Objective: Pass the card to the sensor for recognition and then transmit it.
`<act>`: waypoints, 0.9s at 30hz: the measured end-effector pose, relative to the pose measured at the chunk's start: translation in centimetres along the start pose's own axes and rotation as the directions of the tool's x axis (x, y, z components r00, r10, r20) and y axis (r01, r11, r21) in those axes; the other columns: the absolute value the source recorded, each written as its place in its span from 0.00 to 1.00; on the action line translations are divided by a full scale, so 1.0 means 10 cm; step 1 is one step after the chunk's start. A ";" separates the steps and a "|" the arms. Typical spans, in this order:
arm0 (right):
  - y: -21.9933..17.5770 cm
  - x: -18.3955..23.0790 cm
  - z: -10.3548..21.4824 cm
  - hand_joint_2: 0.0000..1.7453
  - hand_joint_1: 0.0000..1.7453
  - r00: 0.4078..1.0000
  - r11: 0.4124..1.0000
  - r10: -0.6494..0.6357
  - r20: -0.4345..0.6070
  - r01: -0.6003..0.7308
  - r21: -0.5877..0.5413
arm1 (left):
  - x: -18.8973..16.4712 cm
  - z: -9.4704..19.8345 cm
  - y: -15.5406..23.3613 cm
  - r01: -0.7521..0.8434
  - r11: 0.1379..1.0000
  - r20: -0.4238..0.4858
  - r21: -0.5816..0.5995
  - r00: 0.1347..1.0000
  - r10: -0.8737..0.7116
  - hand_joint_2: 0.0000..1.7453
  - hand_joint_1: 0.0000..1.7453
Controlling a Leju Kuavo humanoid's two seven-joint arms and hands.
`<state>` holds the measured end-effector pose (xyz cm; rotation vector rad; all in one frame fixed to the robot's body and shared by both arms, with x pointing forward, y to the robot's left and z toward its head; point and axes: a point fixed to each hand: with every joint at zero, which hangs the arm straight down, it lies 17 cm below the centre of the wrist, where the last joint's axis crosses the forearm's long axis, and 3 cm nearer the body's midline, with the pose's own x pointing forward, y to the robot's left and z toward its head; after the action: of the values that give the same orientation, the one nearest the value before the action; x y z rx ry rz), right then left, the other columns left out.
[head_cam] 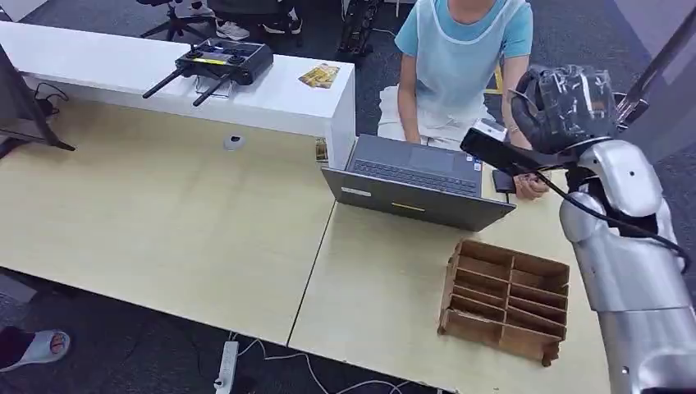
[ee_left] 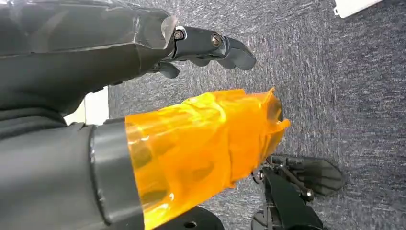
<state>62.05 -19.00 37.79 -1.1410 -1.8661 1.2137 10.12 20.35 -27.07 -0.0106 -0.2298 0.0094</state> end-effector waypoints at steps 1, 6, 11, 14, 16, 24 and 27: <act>0.02 -0.01 -0.03 1.00 1.00 1.000 1.000 -0.003 -0.009 0.003 0.010 | 0.00 0.00 0.00 0.005 1.000 0.000 0.000 1.000 -0.005 0.00 0.00; 0.15 -0.05 -0.19 1.00 1.00 0.998 0.998 -0.001 -0.069 0.005 0.067 | 0.01 0.00 -0.01 0.014 1.000 0.005 -0.004 1.000 -0.014 0.00 0.00; 0.22 -0.07 -0.28 1.00 1.00 0.994 0.994 0.009 -0.105 0.002 0.113 | 0.01 0.00 0.00 0.014 1.000 0.006 -0.003 1.000 -0.014 0.00 0.00; 0.24 -0.08 -0.31 1.00 1.00 0.993 0.992 0.010 -0.121 0.006 0.128 | 0.01 0.00 0.00 0.014 1.000 0.006 -0.003 1.000 -0.014 0.00 0.00; 0.28 -0.10 -0.32 1.00 1.00 0.991 0.990 0.012 -0.136 0.007 0.144 | 0.01 0.00 0.01 0.014 1.000 0.006 -0.002 1.000 -0.014 0.00 0.00; 0.36 -0.13 -0.34 1.00 1.00 0.987 0.983 0.042 -0.157 -0.012 0.184 | 0.00 0.00 0.02 0.013 1.000 -0.002 0.000 1.000 -0.013 0.00 0.00; 0.35 -0.14 -0.36 1.00 1.00 0.986 0.981 0.054 -0.160 -0.022 0.192 | -0.01 0.00 0.02 0.013 1.000 -0.005 0.001 1.000 -0.013 0.00 0.00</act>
<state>66.81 -18.20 35.82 -1.1396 -1.5775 1.2492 10.02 20.53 -27.12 -0.0083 -0.2251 -0.0040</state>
